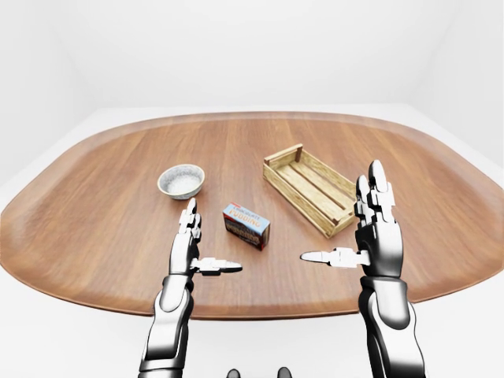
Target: Pick up the chocolate pudding and put it in the tray.
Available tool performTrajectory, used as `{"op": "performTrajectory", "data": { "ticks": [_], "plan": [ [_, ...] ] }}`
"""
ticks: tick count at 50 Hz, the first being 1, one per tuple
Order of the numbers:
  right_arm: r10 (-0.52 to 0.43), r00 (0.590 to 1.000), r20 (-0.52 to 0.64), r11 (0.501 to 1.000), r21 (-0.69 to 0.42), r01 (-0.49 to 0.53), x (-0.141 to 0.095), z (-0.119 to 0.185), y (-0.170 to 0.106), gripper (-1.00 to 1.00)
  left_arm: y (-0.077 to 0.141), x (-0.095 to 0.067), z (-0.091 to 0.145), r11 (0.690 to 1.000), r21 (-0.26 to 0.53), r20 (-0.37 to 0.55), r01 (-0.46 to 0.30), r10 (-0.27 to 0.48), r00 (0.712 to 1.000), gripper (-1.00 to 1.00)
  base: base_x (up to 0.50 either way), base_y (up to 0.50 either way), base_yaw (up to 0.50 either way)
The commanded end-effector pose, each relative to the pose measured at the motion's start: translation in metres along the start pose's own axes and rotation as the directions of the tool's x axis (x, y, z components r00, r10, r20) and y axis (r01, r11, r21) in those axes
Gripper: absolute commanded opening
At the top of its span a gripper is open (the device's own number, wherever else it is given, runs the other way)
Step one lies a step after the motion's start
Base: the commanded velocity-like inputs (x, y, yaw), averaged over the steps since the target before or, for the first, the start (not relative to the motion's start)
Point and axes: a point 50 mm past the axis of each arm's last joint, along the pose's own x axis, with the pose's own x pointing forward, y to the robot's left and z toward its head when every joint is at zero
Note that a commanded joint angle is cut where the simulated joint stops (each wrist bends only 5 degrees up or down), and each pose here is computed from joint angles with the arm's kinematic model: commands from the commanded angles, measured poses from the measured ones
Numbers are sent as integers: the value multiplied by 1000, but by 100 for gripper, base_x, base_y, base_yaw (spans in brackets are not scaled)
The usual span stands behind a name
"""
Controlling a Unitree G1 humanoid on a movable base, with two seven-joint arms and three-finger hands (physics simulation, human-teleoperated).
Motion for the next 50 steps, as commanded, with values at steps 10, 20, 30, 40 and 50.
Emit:
{"op": "performTrajectory", "data": {
  "ticks": [10,20,30,40,50],
  "plan": [
    [3,1000,-5,1000,0,-3,0,-1,0,100,-1,0,0,1000,-6,1,6,-6,1000,100,26,0,0],
    [3,1000,-9,1000,-1,-3,0,-2,0,100,-1,0,1,1000,-9,5,11,-11,1000,100,25,0,0],
    [5,1000,-8,1000,0,-5,0,-2,1,100,-1,-1,2,1000,-16,8,15,-15,1000,100,24,0,0],
    [9,1000,-8,1000,3,-9,0,-2,1,100,-1,-1,2,1000,-18,6,18,-18,1000,100,22,0,0],
    [14,1000,-10,1000,15,-14,-1,-2,2,100,-1,-1,2,1000,-21,8,22,-22,1000,100,9,0,0]
  ]
}}
